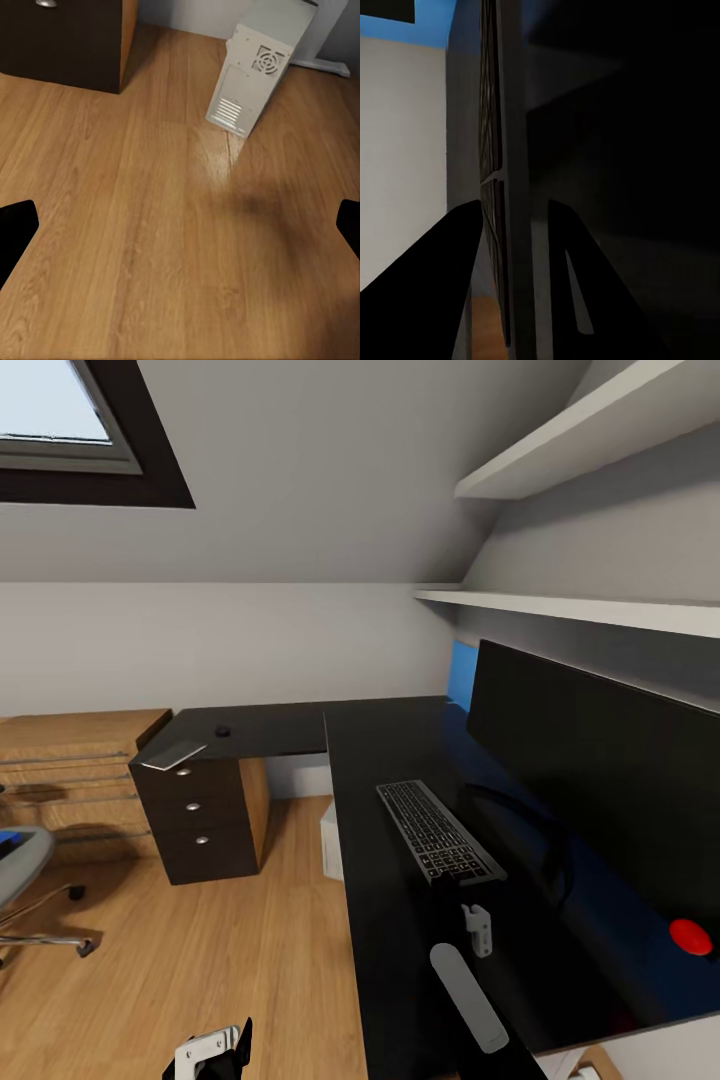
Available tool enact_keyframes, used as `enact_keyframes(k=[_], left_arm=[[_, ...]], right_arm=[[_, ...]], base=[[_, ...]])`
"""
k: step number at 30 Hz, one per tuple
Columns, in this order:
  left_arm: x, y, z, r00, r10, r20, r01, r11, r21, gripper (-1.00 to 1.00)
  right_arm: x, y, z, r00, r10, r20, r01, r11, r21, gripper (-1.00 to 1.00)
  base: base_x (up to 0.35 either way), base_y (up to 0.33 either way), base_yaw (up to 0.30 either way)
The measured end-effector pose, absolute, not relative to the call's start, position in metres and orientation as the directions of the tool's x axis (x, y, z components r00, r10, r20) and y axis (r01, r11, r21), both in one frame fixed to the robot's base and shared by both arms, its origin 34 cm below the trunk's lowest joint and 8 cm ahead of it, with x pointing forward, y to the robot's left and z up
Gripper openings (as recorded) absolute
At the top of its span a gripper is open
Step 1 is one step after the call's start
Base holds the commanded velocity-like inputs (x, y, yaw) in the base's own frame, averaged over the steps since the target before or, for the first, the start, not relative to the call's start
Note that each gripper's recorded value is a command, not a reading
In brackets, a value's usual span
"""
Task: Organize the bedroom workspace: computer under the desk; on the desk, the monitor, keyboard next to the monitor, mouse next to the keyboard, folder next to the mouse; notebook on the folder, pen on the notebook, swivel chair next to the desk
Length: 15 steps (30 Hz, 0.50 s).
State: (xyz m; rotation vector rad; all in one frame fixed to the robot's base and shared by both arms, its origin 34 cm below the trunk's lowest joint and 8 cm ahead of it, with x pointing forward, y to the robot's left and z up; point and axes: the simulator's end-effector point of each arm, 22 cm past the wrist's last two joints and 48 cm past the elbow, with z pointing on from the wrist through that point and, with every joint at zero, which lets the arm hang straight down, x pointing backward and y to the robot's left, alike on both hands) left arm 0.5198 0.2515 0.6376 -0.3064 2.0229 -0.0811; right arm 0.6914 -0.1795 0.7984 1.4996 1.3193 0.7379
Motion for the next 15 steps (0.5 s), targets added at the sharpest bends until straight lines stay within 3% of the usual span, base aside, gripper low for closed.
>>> enact_keyframes(k=[7, 8, 9, 15], left_arm=[[0.520, 0.252, 0.638, -0.426, -0.251, -0.869, -0.180, 0.965, -0.190, 1.00], [0.520, 0.252, 0.638, -0.426, -0.251, -0.869, -0.180, 0.965, -0.190, 1.00], [0.520, 0.252, 0.637, -0.427, -0.251, -0.869, -0.181, 0.965, -0.190, 1.00], [0.520, 0.252, 0.637, -0.427, -0.251, -0.869, -0.181, 0.965, -0.190, 1.00]], right_arm=[[0.691, -0.180, 0.798, 0.230, 0.962, -0.148, 0.373, 0.053, 0.926, -1.00], [0.691, -0.180, 0.798, 0.231, 0.962, -0.147, 0.373, 0.052, 0.926, 1.00], [0.685, -0.181, 0.784, 0.244, 0.962, -0.123, 0.426, 0.008, 0.905, 1.00], [0.684, -0.181, 0.782, 0.244, 0.962, -0.124, 0.437, 0.005, 0.899, 1.00]], base=[[0.007, 0.001, 0.000], [0.000, 0.000, 0.000], [0.000, 0.000, 0.000], [0.000, 0.000, 0.000]])
